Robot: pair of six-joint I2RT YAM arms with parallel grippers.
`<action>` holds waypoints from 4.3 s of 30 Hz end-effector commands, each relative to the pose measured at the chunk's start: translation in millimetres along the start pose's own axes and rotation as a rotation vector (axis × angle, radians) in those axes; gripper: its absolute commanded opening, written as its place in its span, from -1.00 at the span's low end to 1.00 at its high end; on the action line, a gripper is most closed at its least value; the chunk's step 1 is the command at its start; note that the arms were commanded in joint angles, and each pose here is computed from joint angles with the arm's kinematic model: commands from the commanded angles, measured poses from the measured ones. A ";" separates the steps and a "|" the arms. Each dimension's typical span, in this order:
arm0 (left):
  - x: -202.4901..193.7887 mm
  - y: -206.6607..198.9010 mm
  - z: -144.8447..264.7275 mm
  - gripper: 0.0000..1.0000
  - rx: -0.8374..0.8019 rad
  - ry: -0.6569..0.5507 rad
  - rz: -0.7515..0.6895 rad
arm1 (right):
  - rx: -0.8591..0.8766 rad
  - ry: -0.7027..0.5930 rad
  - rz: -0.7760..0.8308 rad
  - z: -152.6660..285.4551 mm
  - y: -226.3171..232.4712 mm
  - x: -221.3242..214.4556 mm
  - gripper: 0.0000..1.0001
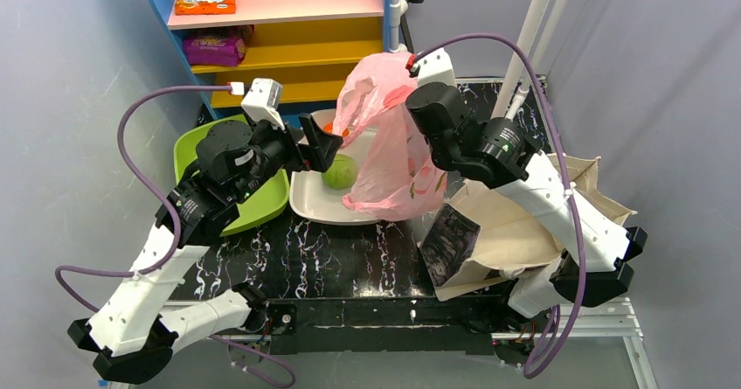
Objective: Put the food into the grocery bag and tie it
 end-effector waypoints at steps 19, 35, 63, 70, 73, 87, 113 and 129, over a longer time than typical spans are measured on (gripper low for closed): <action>-30.1 80.0 -40.0 0.96 0.304 0.101 0.092 | 0.087 0.103 -0.132 -67.1 6.0 2.3 -0.97; -82.7 119.9 -111.8 0.96 0.267 0.254 0.078 | 0.346 0.183 -0.373 -101.9 -0.5 -9.6 -0.97; -143.9 184.2 -168.1 0.97 0.496 0.325 0.073 | 0.468 0.217 -0.424 -106.4 6.4 -24.8 -0.97; -160.2 198.7 -176.4 0.96 0.580 0.382 0.085 | 0.484 0.220 -0.422 -106.2 8.5 -28.5 -0.97; -166.3 203.0 -179.6 0.96 0.592 0.400 0.089 | 0.491 0.220 -0.421 -106.5 9.6 -30.0 -0.97; -181.4 207.9 -191.7 0.56 0.569 0.472 0.120 | 0.498 0.225 -0.414 -109.6 10.3 -32.1 -0.97; -106.4 143.5 -106.2 -1.00 0.446 0.324 0.089 | 0.503 0.255 -0.467 -105.4 10.0 -28.9 -0.97; -78.2 59.0 -36.3 -1.00 0.185 0.237 -0.057 | 0.480 0.251 -0.504 -103.0 5.1 -19.3 -0.97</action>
Point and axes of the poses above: each gripper's point midway between its finger pads, its own z axis back along the fingers, its own y axis along the line the jaws close on, x = y × z, the point moved 9 cm from there along z, back along the fingers, and after that the axes turned 13 degrees about z, right-handed, at the moved point
